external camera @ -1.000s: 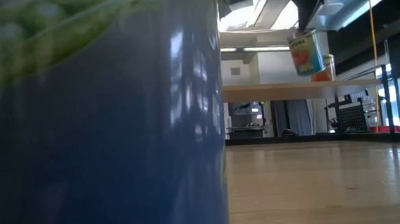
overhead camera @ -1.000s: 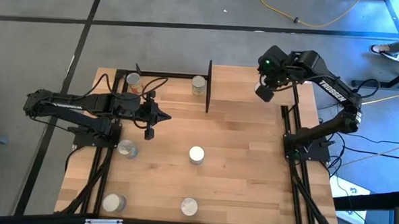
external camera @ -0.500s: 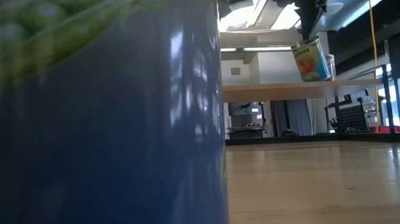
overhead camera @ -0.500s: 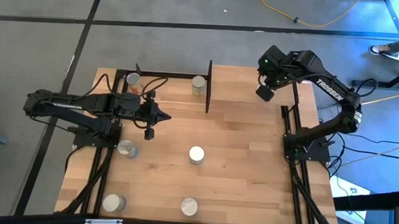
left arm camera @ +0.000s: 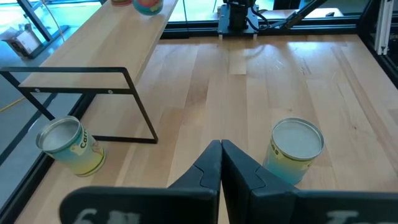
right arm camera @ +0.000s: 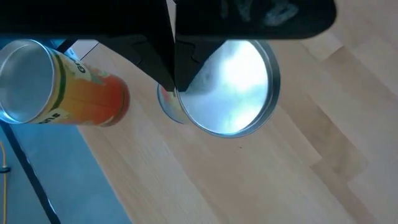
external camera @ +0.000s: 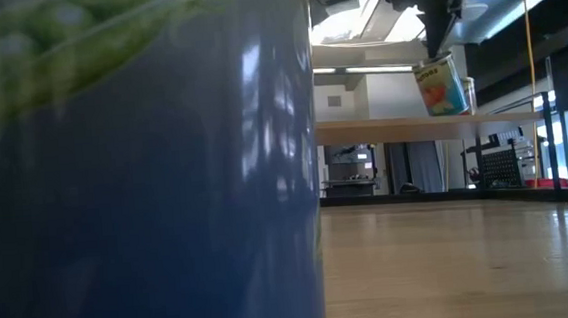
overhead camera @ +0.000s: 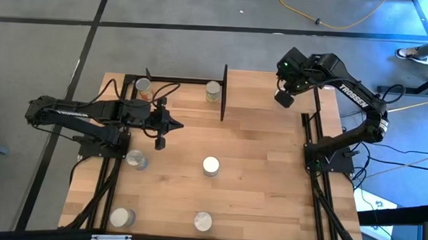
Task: Pick and place cans onto a shelf
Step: Put the canned tomatoes on the shelf
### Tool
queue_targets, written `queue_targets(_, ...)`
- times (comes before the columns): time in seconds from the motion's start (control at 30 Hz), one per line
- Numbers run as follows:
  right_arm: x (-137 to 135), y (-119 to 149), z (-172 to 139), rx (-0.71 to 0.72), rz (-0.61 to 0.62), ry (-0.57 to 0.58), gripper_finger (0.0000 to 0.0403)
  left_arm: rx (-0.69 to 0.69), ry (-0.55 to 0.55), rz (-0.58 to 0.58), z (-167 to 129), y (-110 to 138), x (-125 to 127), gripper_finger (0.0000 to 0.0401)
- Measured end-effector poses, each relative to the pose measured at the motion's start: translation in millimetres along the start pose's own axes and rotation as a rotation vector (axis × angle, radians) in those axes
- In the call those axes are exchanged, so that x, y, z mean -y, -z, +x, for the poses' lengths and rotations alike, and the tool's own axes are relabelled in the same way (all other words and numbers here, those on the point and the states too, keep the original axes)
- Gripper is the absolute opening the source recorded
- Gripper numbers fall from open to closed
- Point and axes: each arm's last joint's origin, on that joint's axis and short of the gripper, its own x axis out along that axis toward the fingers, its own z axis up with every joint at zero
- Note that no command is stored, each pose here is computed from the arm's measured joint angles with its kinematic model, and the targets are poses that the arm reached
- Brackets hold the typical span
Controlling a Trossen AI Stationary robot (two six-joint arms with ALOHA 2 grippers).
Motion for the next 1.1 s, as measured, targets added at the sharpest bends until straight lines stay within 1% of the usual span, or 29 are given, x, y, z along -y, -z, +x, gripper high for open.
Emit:
queue_targets(0.27, 4.0, 0.3, 1.0, -0.005, 0.016, 0.006, 0.0011, 0.0, 0.0, 0.0, 0.0, -0.1, 0.0, 0.0)
queue_targets(0.6, 4.0, 0.4, 1.0, -0.005, 0.017, 0.007, 0.0015, 0.0, 0.0, 0.0, 0.0, 0.0, 0.0, 0.0)
queue_targets(0.9, 3.9, 0.7, 1.0, -0.008, 0.017, 0.006, 0.0016, 0.001, 0.0, -0.004, 0.0, 0.0, 0.0, 0.0)
queue_targets(1.1, 3.9, 1.0, 1.0, -0.012, 0.014, 0.006, 0.0006, 0.001, 0.0, -0.02, 0.0, 0.0, 0.0, 0.0)
